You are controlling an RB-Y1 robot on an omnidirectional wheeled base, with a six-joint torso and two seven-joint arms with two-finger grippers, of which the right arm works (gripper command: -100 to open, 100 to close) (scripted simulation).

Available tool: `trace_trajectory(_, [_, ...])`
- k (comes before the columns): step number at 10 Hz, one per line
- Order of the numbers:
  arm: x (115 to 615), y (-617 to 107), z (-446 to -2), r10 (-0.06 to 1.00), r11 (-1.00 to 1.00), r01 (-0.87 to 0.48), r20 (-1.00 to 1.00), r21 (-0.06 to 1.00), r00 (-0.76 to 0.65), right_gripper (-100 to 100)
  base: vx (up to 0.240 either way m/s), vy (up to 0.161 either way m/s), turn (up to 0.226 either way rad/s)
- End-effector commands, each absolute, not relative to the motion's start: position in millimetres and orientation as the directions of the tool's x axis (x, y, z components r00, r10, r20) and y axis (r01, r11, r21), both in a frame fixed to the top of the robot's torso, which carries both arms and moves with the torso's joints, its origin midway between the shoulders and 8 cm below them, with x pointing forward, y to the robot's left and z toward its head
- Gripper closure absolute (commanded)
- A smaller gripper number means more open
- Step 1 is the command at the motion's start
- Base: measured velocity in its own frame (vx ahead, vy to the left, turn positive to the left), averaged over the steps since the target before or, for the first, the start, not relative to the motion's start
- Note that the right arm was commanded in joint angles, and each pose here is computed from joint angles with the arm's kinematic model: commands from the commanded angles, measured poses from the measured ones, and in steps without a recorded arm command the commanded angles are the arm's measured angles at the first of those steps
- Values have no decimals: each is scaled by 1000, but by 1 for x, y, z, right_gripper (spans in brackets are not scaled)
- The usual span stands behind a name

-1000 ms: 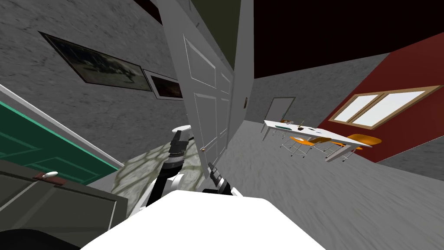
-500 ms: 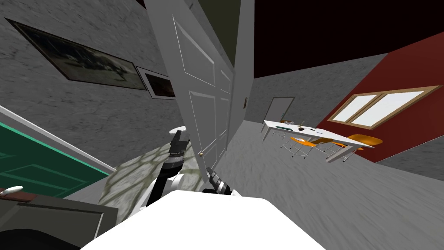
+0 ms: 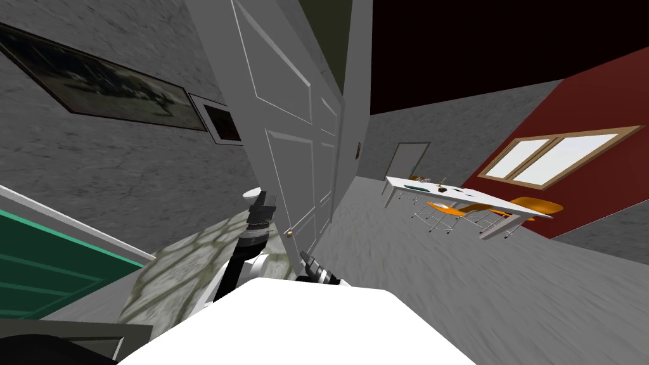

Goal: Push the door open

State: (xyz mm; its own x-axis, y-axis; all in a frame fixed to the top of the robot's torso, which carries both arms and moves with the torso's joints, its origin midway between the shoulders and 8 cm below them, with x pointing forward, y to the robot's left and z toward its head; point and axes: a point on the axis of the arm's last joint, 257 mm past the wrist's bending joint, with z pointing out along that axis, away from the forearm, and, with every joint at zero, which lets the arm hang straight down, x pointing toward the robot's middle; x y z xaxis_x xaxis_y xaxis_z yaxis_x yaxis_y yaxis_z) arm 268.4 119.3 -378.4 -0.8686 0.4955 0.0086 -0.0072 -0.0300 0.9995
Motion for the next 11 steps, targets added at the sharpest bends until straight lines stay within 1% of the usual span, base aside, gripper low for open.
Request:
trace_trajectory(1, [261,118,-386,478,-11,-2,3,1000,-879,-100,170,21,-41])
trace_trajectory(3, [260,118,-388,474,-7,-1,2,1000,-880,-100,126,5,-8])
trace_trajectory(4, [261,119,-389,478,-6,-1,2,1000,-879,-100,76,97,42])
trace_trajectory(8, [263,120,-390,485,-6,-1,2,1000,-874,-100,94,138,21])
trace_trajectory(11, [266,121,-391,494,-6,0,3,1000,-870,-100,87,175,31])
